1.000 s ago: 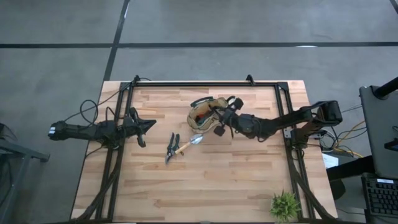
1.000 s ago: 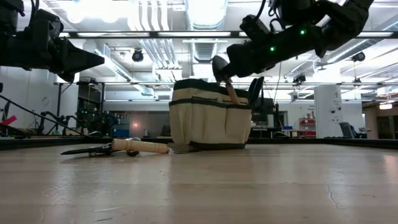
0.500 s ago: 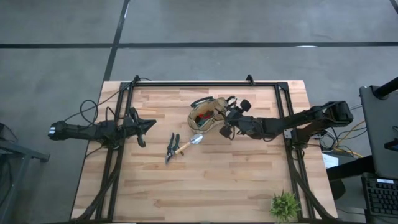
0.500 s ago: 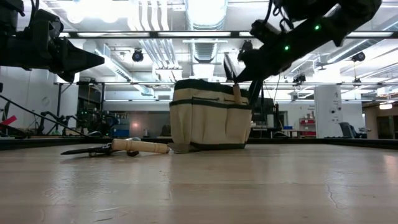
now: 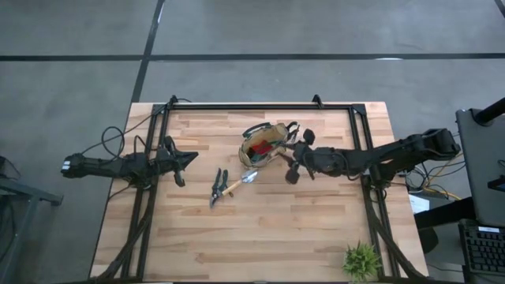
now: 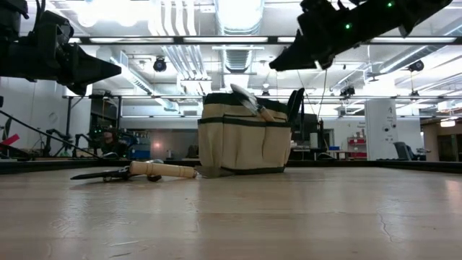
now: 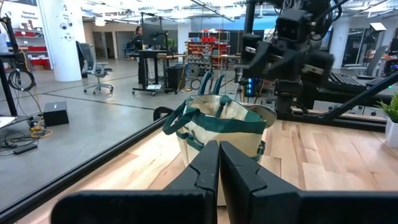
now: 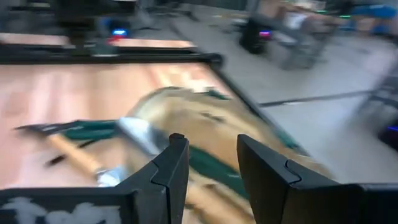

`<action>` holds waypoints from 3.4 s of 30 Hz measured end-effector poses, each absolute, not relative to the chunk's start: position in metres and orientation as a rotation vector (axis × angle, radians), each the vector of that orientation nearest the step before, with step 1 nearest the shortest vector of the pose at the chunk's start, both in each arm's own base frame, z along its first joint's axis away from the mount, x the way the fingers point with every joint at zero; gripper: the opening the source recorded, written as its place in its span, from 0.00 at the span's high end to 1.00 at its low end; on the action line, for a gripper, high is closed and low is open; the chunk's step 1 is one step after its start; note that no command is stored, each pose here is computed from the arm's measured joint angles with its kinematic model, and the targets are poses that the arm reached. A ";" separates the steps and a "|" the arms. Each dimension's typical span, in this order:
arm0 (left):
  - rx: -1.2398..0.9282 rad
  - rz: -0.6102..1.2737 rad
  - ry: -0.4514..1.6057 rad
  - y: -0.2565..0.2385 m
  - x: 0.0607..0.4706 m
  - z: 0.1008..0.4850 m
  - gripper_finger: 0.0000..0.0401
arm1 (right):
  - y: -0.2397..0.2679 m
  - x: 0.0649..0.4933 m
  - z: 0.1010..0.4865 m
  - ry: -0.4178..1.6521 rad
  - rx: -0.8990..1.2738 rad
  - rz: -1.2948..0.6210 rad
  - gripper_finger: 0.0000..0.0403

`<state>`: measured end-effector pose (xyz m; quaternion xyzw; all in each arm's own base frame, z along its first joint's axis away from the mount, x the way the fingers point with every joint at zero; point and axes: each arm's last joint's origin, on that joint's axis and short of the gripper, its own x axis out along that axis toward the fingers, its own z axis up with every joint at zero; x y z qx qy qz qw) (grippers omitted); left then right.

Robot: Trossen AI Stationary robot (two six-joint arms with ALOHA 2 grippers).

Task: Pick & Place Garden tools in Gardening bag
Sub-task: Put the right trowel into the gardening bag

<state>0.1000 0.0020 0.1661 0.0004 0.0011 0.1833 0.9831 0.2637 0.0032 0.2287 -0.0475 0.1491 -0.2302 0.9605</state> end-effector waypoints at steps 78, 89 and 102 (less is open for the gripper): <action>0.003 0.369 0.008 0.002 0.100 0.166 0.96 | 0.044 0.329 0.197 0.581 -0.561 -0.916 0.98; 0.003 0.369 0.008 0.002 0.100 0.166 0.96 | 0.040 0.299 0.227 0.568 -0.466 -0.943 0.98; 0.003 0.369 0.008 0.002 0.100 0.166 0.96 | 0.062 0.309 0.232 0.558 -0.298 -0.364 0.98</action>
